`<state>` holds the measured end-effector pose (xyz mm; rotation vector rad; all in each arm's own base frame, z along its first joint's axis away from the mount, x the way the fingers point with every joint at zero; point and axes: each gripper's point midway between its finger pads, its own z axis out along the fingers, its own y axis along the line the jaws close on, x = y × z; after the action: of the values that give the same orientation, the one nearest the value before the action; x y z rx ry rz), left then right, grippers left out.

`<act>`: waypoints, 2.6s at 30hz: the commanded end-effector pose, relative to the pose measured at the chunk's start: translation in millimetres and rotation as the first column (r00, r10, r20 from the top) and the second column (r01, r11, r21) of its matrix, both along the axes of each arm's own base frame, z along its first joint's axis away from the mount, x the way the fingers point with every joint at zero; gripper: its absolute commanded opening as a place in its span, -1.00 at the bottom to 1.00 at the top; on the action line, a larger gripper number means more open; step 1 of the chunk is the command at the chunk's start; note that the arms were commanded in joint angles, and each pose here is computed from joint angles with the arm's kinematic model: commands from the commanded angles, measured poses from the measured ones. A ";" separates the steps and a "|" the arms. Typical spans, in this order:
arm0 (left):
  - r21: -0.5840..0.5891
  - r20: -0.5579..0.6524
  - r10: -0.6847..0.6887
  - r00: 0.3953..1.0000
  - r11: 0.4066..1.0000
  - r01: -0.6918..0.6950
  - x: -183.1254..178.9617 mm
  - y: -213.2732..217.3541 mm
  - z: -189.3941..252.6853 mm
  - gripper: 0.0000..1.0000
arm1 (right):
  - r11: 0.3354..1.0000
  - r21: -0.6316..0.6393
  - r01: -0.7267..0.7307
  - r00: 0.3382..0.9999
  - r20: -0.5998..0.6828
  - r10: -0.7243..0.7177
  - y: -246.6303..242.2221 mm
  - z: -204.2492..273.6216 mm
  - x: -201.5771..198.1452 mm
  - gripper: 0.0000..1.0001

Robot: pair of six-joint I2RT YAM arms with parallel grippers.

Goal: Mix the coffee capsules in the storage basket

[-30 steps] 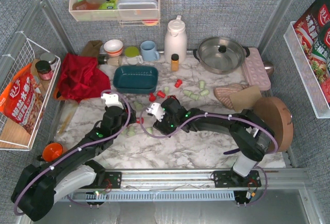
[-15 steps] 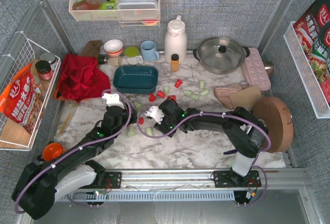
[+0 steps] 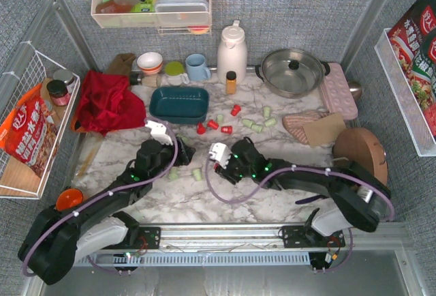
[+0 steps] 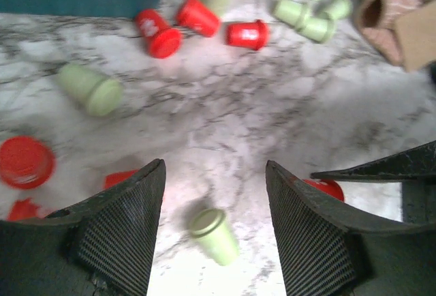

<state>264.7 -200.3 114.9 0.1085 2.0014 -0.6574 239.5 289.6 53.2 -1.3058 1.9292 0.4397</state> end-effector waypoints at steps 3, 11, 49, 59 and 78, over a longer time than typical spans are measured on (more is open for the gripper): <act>-0.264 0.071 -0.257 0.964 0.927 0.267 -12.6 -62.3 47.1 0.35 | 0.960 0.279 -0.017 0.950 0.305 -0.072 4.4 62.9 18.4 -0.40; -0.390 0.046 -0.423 0.905 0.826 0.406 -17.1 -113.5 66.1 0.27 | 0.933 0.359 0.030 0.910 0.377 -0.174 -16.5 86.9 23.7 -0.40; -0.013 0.084 0.206 0.975 0.979 -0.206 119.4 -28.1 60.9 -0.90 | 0.890 0.382 0.249 0.841 0.370 -0.395 -55.6 102.5 42.5 0.72; 0.183 -0.013 0.363 0.932 0.917 -0.354 227.5 15.3 7.3 -0.46 | 0.886 0.373 0.276 0.838 0.358 -0.412 -60.1 102.1 42.4 0.72; 0.311 -0.066 0.564 0.823 0.795 -0.520 100.7 107.3 -14.6 0.50 | 0.886 0.367 0.282 0.862 0.309 -0.402 -53.2 98.7 41.1 0.72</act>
<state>396.8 -115.3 124.7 -0.2868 2.0712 -0.0777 279.8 231.2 147.2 -0.7674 1.6396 0.2371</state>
